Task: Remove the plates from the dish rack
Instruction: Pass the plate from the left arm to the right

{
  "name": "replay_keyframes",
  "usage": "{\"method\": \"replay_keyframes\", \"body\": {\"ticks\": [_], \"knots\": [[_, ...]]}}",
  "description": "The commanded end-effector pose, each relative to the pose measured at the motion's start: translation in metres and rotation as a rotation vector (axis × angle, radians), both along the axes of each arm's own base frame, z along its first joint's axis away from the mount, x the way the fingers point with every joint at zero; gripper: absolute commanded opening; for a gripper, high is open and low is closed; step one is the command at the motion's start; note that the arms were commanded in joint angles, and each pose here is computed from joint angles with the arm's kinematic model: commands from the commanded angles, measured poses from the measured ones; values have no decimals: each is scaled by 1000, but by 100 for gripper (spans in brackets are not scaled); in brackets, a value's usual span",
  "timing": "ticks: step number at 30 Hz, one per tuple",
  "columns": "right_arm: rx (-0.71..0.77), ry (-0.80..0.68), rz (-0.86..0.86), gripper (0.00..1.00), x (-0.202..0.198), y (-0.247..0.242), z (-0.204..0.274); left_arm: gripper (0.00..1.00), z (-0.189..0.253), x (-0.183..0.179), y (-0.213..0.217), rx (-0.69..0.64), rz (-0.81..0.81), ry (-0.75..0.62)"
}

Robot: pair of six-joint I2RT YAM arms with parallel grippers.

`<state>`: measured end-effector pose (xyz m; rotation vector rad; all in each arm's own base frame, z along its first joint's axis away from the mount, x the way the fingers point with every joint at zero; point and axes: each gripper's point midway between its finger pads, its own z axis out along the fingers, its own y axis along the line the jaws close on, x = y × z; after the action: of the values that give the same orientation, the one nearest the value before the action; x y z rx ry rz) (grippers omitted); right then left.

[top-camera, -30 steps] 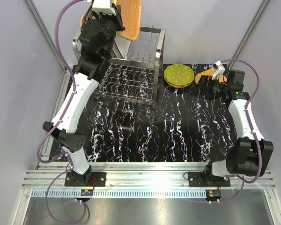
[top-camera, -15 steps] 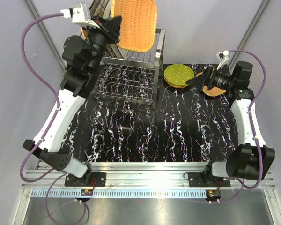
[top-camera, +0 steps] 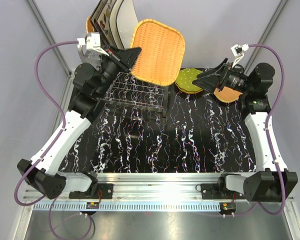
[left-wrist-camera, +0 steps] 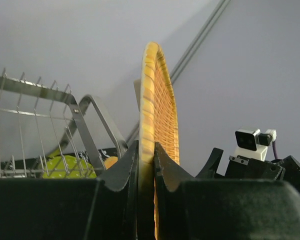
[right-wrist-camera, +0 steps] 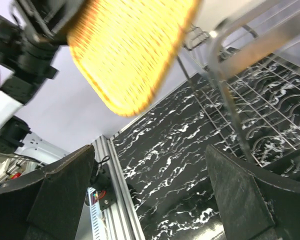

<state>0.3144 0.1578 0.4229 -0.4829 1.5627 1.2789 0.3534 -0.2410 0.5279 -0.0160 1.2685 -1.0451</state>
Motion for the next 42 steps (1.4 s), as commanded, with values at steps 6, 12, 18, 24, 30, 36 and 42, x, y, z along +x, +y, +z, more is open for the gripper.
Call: {"method": "replay_keyframes", "body": {"ticks": [6, 12, 18, 24, 30, 36, 42], "knots": [[61, 35, 15, 100, -14, 19, 4, 0, 48, -60, 13, -197, -137, -160], [101, 96, 20, 100, -11, 28, -3, 0, 27, -64, 5, -192, -188, -116], [117, 109, 48, 100, -12, 39, -5, 0, 13, -67, -2, -199, -220, -85], [123, 141, 52, 97, -10, 48, -12, 0, 2, -68, -9, -195, -240, -65], [133, 174, 45, 85, -6, 54, -18, 0, -7, -68, -16, -194, -261, -47], [148, 200, 49, 67, -3, 58, -19, 0, -16, -68, -21, -199, -273, -29], [162, 213, 50, 46, -3, 58, -18, 0, -24, -64, -24, -196, -271, -11]]}}
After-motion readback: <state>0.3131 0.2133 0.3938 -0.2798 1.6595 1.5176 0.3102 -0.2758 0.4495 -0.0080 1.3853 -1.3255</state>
